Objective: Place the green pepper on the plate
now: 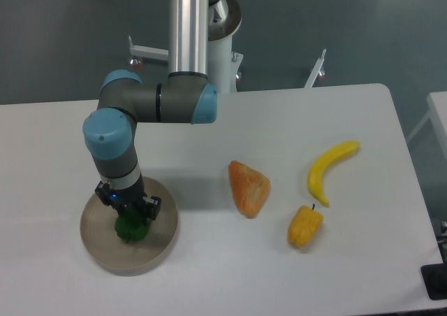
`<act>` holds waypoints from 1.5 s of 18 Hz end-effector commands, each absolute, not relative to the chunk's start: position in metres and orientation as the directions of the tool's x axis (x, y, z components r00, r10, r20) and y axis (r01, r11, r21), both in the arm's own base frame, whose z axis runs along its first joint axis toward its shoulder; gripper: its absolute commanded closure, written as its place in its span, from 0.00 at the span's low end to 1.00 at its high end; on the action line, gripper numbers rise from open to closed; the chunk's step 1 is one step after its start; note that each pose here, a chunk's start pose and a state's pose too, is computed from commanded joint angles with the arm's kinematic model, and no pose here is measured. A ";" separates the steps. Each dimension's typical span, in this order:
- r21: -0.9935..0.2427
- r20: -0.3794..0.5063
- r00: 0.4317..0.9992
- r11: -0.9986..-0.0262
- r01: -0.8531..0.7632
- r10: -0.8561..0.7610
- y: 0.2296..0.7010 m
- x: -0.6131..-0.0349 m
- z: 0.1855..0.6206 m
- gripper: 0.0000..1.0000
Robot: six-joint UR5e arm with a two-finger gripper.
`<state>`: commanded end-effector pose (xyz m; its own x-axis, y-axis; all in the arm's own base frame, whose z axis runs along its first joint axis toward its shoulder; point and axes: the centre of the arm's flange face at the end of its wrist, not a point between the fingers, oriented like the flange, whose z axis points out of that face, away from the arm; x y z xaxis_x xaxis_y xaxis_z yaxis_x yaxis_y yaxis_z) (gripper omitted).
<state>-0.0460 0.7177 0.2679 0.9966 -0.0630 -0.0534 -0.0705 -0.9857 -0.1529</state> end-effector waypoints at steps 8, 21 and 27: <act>-0.153 -0.054 0.996 -0.986 -0.072 -0.065 0.719 -0.046 0.266 0.14; -0.184 -0.065 0.995 -0.980 -0.080 -0.069 0.714 -0.046 0.292 0.00; -0.225 -0.110 0.990 -0.968 -0.114 -0.091 0.698 -0.075 0.341 0.00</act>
